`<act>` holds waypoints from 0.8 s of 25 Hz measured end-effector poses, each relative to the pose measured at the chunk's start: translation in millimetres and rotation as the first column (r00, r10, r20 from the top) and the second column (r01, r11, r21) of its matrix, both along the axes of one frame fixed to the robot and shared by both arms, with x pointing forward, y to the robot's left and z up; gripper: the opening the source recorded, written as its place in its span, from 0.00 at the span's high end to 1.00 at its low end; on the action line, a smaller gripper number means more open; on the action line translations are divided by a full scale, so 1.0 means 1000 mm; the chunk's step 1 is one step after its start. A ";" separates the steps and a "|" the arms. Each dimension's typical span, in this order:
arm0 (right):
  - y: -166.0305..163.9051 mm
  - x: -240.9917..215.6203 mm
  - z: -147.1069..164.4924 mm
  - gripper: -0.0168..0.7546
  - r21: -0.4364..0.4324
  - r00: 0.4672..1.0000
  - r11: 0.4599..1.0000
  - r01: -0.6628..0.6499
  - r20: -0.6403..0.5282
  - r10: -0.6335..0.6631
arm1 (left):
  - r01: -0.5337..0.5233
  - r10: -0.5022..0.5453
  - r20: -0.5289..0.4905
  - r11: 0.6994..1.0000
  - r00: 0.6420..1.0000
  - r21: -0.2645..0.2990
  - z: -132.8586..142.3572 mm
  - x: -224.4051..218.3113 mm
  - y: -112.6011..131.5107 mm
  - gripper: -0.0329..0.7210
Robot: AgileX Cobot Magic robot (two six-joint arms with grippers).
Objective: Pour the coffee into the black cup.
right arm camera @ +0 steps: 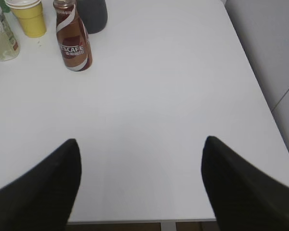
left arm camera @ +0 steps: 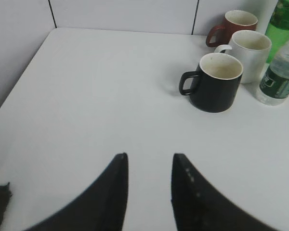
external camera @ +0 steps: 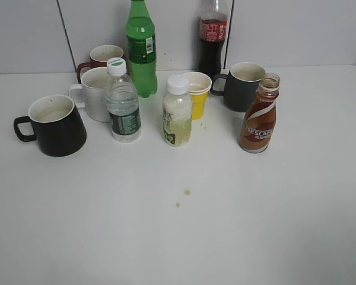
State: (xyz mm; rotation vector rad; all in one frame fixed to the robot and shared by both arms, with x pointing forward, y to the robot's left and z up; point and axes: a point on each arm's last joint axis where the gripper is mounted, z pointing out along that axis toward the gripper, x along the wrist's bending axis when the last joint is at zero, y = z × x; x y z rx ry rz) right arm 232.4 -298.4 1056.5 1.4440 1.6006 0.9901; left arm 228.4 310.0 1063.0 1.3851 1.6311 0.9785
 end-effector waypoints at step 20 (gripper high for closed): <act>0.016 0.130 0.034 0.22 0.070 0.968 0.996 -0.062 0.246 0.043 | 0.177 -0.186 0.352 0.982 0.917 0.057 0.023 0.134 -0.021 0.64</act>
